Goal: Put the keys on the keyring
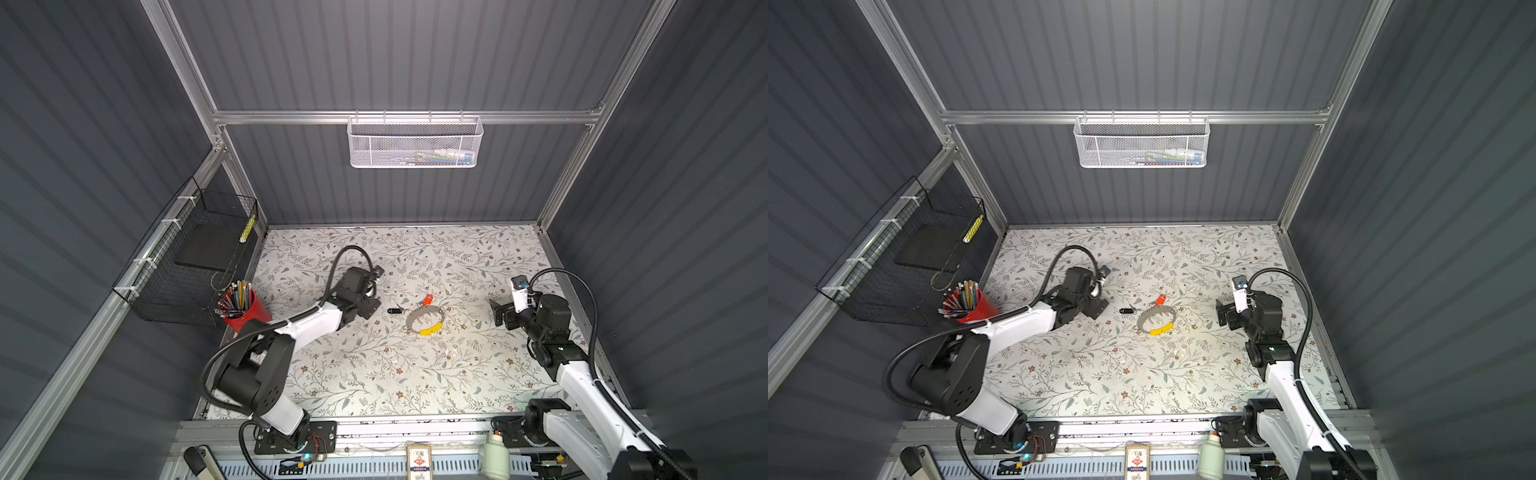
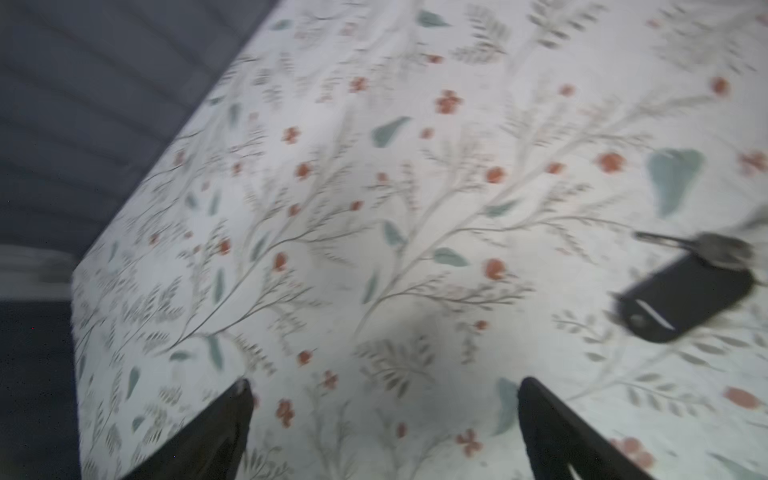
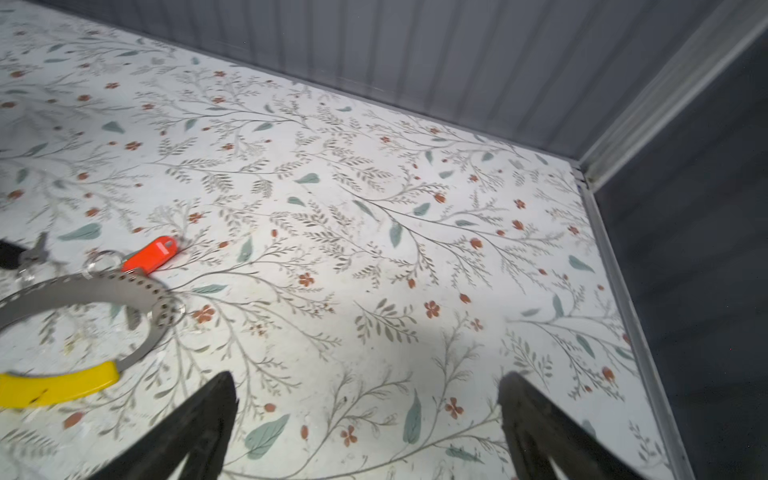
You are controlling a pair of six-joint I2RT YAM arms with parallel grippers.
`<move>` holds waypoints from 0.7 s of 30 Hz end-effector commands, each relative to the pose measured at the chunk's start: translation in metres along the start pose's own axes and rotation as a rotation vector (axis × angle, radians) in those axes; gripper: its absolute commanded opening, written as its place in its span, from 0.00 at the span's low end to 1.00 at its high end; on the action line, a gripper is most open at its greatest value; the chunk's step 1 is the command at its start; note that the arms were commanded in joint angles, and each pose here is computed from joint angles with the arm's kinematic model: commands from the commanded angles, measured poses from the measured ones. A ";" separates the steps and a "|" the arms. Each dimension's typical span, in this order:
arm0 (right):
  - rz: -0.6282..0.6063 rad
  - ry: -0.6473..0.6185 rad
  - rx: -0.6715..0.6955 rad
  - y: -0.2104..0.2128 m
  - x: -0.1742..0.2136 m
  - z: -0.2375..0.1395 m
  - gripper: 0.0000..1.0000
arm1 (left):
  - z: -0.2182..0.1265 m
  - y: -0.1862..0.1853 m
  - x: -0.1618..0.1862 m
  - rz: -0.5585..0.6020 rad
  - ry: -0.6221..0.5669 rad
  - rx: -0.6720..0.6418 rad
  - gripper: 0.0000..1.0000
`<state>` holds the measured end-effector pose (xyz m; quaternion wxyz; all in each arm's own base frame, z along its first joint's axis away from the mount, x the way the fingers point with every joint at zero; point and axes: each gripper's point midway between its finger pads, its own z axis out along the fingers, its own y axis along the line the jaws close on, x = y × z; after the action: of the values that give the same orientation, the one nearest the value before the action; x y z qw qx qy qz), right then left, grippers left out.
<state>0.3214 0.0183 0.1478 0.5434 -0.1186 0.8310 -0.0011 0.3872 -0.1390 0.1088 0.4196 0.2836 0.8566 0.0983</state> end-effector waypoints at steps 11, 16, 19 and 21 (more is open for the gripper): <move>0.130 -0.245 -0.064 -0.003 -0.006 0.048 0.99 | 0.002 0.086 0.066 -0.479 -0.266 -0.236 1.00; 0.167 -0.232 -0.029 -0.013 0.003 0.055 0.99 | 0.021 0.098 0.086 -0.545 -0.319 -0.206 1.00; 0.161 -0.252 -0.041 -0.010 0.002 0.054 0.99 | 0.034 0.096 0.091 -0.550 -0.256 -0.163 1.00; 0.162 -0.241 -0.037 -0.011 0.002 0.055 0.99 | 0.040 0.095 0.084 -0.533 -0.274 -0.142 1.00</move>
<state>0.3699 0.0133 0.1108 0.6127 -0.0586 0.7851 0.0690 0.3947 -0.0002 0.0419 0.5226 0.0127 0.8513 0.0438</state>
